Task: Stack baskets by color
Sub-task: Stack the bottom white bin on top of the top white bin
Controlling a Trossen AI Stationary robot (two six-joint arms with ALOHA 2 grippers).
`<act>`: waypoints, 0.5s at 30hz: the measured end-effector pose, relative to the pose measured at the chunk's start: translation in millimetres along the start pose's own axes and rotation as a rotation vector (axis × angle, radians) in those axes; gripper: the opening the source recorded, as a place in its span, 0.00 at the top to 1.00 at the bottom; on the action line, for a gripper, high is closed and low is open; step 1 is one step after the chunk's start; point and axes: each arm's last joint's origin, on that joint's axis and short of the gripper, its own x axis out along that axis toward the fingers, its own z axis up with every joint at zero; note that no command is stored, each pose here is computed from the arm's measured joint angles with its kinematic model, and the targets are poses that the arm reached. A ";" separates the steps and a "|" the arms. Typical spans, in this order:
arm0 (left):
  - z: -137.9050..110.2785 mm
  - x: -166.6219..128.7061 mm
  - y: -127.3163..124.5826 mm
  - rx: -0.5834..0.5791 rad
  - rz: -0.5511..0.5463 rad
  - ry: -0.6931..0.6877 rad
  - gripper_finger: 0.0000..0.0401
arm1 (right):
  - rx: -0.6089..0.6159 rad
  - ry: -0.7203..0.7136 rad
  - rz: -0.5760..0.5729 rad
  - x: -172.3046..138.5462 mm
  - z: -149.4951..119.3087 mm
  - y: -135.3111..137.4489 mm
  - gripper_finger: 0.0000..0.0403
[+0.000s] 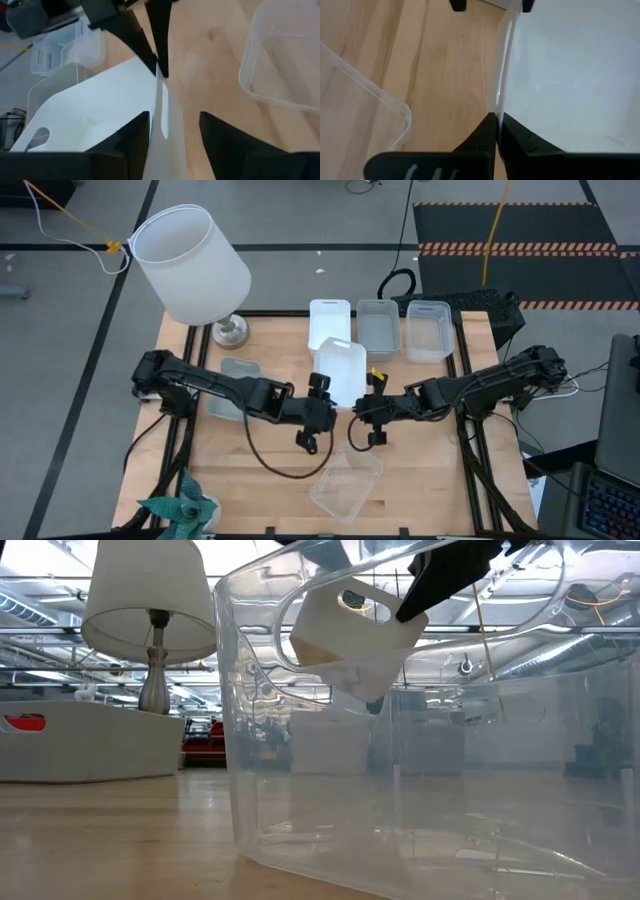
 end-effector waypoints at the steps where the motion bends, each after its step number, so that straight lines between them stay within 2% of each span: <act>1: -1.1 3.5 -0.3 0.004 0.016 0.020 0.58 | 0.000 0.000 0.000 0.0 0.0 0.0 0.98; 5: -6.4 10.7 -1.3 0.020 0.055 0.086 0.61 | -0.001 0.004 0.000 0.1 -0.5 0.0 0.98; 9: -5.4 10.1 -1.2 0.019 0.058 0.079 0.63 | -0.004 0.004 -0.002 0.1 -0.5 -0.1 0.98; 15: -6.1 13.9 -0.1 0.004 0.021 0.072 0.77 | -0.012 -0.002 0.001 0.0 0.1 0.2 0.98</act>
